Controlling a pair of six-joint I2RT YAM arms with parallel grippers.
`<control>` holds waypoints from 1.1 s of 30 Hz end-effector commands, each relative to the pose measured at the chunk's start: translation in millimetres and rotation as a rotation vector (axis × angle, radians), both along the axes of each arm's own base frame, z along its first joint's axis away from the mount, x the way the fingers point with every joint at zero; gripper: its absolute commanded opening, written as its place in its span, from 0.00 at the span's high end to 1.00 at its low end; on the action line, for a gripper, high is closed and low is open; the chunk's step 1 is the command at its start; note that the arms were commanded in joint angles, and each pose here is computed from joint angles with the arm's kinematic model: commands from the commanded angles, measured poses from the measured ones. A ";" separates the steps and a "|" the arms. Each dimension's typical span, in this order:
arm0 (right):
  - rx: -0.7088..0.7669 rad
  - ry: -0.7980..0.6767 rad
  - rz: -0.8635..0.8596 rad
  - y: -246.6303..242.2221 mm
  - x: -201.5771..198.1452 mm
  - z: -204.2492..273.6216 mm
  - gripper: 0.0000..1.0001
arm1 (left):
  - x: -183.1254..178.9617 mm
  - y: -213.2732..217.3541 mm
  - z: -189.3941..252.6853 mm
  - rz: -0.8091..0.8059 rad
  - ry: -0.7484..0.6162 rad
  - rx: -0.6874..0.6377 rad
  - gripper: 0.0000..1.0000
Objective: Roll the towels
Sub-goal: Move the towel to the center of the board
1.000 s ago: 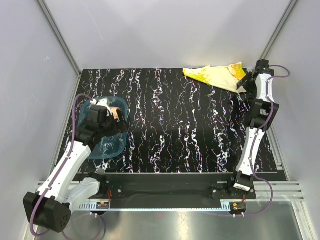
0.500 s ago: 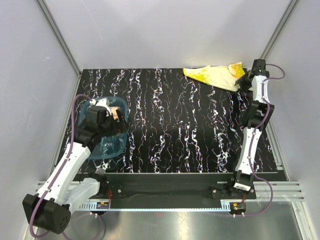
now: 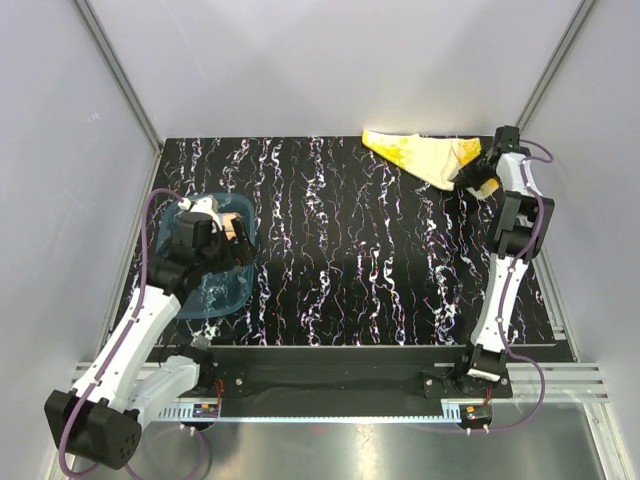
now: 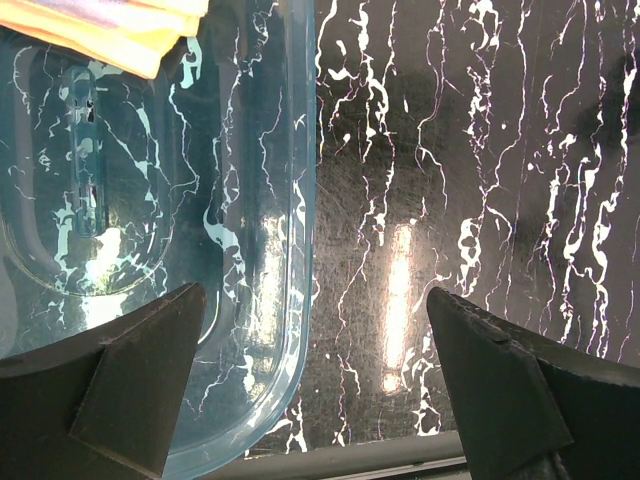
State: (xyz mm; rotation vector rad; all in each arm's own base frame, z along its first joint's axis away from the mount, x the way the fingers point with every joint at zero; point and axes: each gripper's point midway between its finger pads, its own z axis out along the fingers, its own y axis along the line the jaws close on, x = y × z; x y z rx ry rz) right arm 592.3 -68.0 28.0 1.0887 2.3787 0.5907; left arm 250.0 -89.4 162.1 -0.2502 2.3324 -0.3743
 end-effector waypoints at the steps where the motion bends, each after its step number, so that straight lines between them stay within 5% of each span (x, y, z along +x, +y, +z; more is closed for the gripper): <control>1: 0.062 -0.206 0.145 63.9 -20.3 143.9 1.00 | 10.9 1.8 26.7 0.003 -0.099 0.006 0.01; 5: 0.019 -0.276 0.277 109.0 -79.2 221.5 1.00 | 11.2 4.0 27.1 0.011 -0.102 0.015 0.01; 6: 0.006 -0.270 0.301 115.7 -107.7 242.9 0.94 | 11.5 4.3 27.7 0.011 -0.102 0.017 0.01; 9: -0.077 -0.207 0.333 114.2 -171.6 240.5 0.47 | 10.8 5.1 28.3 0.013 -0.101 0.020 0.01; 10: -0.101 -0.111 0.318 108.5 -197.3 205.6 0.29 | 10.5 4.9 27.7 0.012 -0.101 0.019 0.01; 13: -0.252 -0.071 0.224 83.3 -244.0 183.4 0.16 | 10.7 3.1 27.5 0.005 -0.104 0.012 0.01; 23: -0.170 0.007 0.271 104.1 -287.4 121.2 0.25 | 11.0 1.0 27.0 -0.002 -0.115 0.004 0.01; 33: -0.189 0.129 0.502 186.5 -314.0 62.5 0.34 | 10.6 3.2 25.6 0.007 -0.117 0.033 0.01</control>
